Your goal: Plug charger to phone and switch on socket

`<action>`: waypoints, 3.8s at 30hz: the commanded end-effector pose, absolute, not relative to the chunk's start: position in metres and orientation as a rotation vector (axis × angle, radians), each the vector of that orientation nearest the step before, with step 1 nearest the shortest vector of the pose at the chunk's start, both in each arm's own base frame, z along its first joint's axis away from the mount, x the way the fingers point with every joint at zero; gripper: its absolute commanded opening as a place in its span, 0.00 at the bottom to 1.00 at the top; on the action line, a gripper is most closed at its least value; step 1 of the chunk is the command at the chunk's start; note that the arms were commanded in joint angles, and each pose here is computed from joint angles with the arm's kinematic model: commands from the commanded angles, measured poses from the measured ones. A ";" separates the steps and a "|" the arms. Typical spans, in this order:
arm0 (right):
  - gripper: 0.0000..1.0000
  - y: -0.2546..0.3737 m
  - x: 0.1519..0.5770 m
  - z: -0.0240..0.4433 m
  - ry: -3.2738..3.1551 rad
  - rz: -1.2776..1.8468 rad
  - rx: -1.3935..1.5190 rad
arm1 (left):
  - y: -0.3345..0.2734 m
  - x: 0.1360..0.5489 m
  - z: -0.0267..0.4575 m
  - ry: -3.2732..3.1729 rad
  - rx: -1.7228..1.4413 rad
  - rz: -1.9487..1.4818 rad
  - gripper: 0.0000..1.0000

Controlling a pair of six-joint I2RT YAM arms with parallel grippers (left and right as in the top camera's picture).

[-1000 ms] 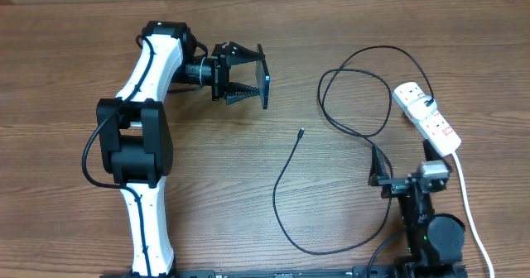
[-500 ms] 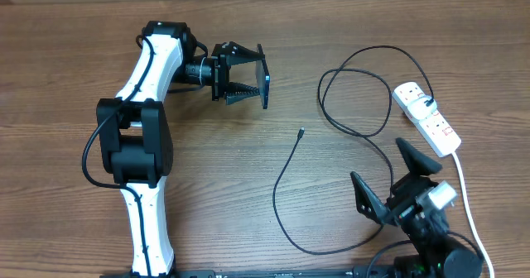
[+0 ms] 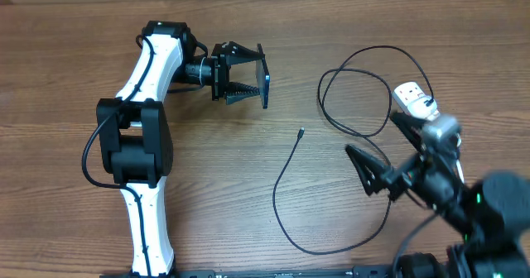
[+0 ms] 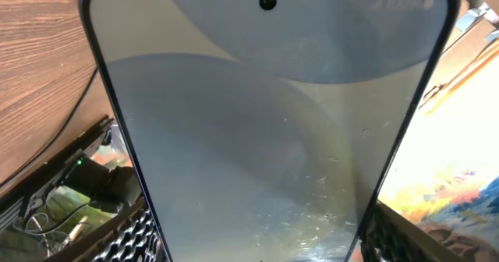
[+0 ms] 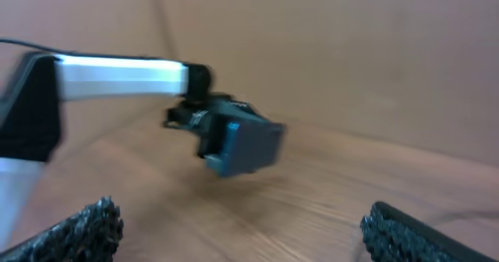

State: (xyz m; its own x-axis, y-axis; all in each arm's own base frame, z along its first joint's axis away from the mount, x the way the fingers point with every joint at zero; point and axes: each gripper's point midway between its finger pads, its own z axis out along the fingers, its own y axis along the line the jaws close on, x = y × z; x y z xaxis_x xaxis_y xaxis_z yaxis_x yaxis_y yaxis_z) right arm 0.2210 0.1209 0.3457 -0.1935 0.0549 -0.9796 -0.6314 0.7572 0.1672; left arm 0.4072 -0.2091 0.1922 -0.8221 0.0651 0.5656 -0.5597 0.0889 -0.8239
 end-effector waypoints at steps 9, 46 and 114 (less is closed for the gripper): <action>1.00 0.149 0.255 0.357 1.727 0.902 -0.514 | -0.208 0.415 0.204 -1.892 0.452 1.869 0.70; 1.00 0.266 0.369 0.250 2.192 0.246 -0.030 | -0.208 0.414 0.204 -1.892 0.451 1.868 0.70; 0.36 0.290 0.368 0.226 2.255 0.322 -0.107 | -0.213 0.415 0.200 -1.956 0.352 1.907 0.70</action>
State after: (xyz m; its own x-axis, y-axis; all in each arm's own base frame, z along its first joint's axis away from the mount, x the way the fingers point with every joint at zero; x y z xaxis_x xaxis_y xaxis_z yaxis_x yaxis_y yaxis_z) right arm 0.3649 0.2861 0.2130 -0.6681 0.0149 -0.7440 -0.1822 0.9661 0.1830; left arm 0.4112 -0.2097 0.1913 -0.8749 0.0724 0.4788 -0.4734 0.0802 -0.8772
